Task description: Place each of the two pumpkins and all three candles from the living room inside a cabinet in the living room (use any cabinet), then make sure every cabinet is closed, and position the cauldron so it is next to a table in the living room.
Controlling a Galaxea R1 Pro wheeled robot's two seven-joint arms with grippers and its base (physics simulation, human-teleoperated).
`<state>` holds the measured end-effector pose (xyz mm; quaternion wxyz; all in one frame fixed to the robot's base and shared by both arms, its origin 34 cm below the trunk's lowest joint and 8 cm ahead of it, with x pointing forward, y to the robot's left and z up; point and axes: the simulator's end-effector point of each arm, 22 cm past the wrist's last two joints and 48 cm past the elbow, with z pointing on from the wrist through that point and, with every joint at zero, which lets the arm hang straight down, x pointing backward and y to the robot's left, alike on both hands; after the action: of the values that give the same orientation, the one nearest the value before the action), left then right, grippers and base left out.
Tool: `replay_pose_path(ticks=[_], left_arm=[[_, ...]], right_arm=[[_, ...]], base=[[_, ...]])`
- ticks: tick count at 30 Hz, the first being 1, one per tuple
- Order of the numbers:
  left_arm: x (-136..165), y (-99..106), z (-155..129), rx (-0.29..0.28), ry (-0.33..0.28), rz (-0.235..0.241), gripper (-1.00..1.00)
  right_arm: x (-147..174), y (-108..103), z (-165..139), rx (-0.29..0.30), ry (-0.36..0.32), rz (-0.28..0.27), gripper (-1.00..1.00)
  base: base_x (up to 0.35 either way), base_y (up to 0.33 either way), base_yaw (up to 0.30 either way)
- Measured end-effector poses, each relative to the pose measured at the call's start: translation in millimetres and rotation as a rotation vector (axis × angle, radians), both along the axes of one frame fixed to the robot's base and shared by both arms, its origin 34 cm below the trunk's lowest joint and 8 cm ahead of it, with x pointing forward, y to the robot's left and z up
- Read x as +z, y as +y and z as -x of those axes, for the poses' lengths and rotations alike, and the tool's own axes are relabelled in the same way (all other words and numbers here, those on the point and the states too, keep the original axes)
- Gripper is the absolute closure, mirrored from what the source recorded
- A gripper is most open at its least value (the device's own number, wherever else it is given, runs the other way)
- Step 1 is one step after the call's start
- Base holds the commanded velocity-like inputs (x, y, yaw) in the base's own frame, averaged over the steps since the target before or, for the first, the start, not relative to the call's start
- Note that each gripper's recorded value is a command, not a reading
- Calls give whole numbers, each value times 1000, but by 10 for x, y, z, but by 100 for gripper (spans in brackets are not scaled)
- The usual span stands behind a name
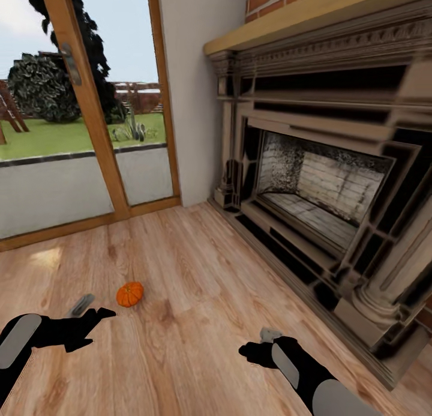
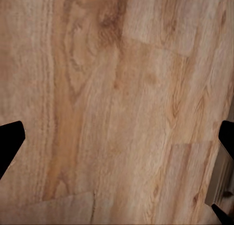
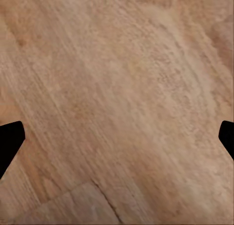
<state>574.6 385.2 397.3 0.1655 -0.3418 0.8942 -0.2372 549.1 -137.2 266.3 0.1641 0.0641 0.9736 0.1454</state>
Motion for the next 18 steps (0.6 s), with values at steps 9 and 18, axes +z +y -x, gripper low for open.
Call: replay_pose_path(ticks=[9,18], left_arm=[[-44,-5,8,0,7,3,-100],[-96,-2,24,0,19,2,-100]], right_arm=[[-45,-6,24,0,9,0,-100],[-89,6,51,1,19,-2,-100]], base=[[311,182,234],[307,190,216]])
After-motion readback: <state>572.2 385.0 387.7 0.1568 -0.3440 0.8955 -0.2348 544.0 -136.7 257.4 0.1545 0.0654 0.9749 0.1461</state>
